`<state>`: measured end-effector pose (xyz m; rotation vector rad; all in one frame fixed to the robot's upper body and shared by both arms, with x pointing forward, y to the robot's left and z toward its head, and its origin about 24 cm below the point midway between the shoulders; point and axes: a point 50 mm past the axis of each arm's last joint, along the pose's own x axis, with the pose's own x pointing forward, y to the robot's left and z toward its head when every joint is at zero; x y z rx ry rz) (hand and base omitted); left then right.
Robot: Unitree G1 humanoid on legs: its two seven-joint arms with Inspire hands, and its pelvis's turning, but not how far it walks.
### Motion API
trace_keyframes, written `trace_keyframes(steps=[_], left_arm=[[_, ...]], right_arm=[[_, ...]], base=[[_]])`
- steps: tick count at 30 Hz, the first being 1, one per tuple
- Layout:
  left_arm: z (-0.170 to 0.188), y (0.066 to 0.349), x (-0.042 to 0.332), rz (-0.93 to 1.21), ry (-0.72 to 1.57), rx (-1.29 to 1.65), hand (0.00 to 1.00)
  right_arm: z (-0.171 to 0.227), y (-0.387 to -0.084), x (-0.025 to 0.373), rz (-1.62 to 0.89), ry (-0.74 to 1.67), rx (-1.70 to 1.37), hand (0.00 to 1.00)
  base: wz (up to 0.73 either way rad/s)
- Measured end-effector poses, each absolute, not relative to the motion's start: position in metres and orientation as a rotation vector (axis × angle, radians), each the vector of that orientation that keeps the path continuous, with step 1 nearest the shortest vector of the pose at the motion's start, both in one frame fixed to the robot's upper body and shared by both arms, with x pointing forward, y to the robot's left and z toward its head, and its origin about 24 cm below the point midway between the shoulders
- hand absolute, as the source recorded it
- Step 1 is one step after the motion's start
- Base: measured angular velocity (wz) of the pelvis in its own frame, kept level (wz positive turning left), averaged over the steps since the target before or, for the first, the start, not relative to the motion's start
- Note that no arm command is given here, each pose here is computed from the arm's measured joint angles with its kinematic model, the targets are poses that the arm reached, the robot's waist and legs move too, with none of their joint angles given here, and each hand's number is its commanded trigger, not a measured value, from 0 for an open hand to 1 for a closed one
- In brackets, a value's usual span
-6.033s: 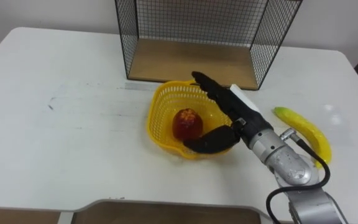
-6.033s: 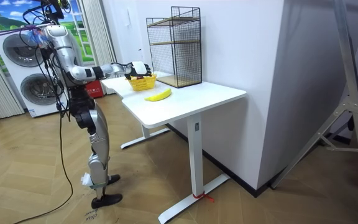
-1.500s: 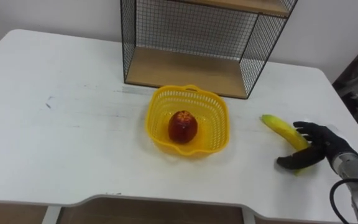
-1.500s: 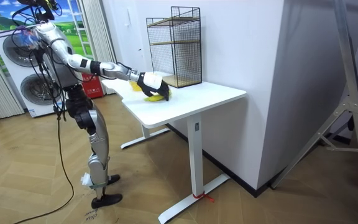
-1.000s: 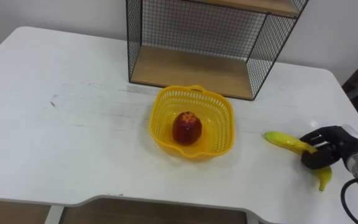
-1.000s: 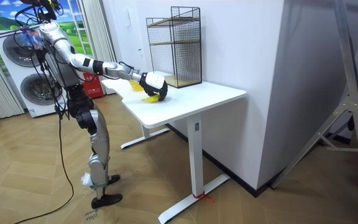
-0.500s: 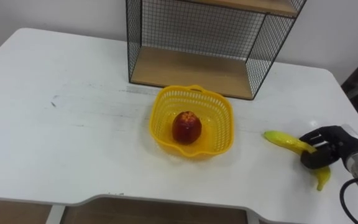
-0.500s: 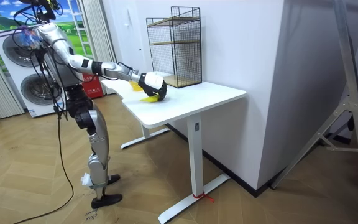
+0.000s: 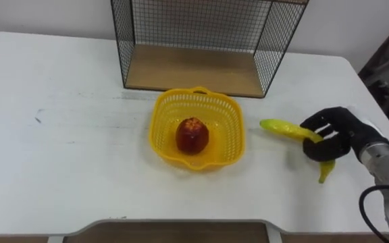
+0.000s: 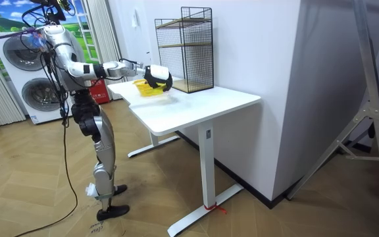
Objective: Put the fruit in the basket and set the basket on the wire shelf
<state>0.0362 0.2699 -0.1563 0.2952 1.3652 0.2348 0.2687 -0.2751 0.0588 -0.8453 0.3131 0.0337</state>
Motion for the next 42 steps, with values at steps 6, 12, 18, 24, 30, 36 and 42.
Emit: trace_keyframes(steps=[6,12,18,24,30,36,42], left_arm=[[-0.157,0.269,0.034,0.239,1.371,0.284,0.00],[-0.157,0.269,0.028,0.248,1.380,0.278,0.00],[-0.157,0.271,0.025,0.269,1.383,0.286,0.00],[-0.158,0.269,0.023,0.259,1.385,0.287,0.00],[-0.161,0.263,0.018,0.220,1.415,0.300,0.00],[-0.162,0.260,0.022,0.203,1.411,0.303,0.00],[-0.161,0.258,0.027,0.189,1.396,0.312,0.00]], right_arm=[[0.086,-0.259,0.269,0.055,0.174,-0.867,1.00],[0.103,-0.251,0.269,0.060,0.095,-0.878,1.00],[0.115,-0.246,0.268,0.056,0.038,-0.887,1.00],[0.118,-0.243,0.269,0.077,0.021,-0.861,1.00],[0.126,-0.230,0.267,0.133,-0.023,-0.863,1.00],[0.128,-0.208,0.270,0.218,-0.063,-0.864,1.00],[0.126,-0.197,0.271,0.286,-0.056,-0.866,1.00]], base=[[-0.04],[0.00],[0.00],[0.00],[0.00],[0.00],[0.01]])
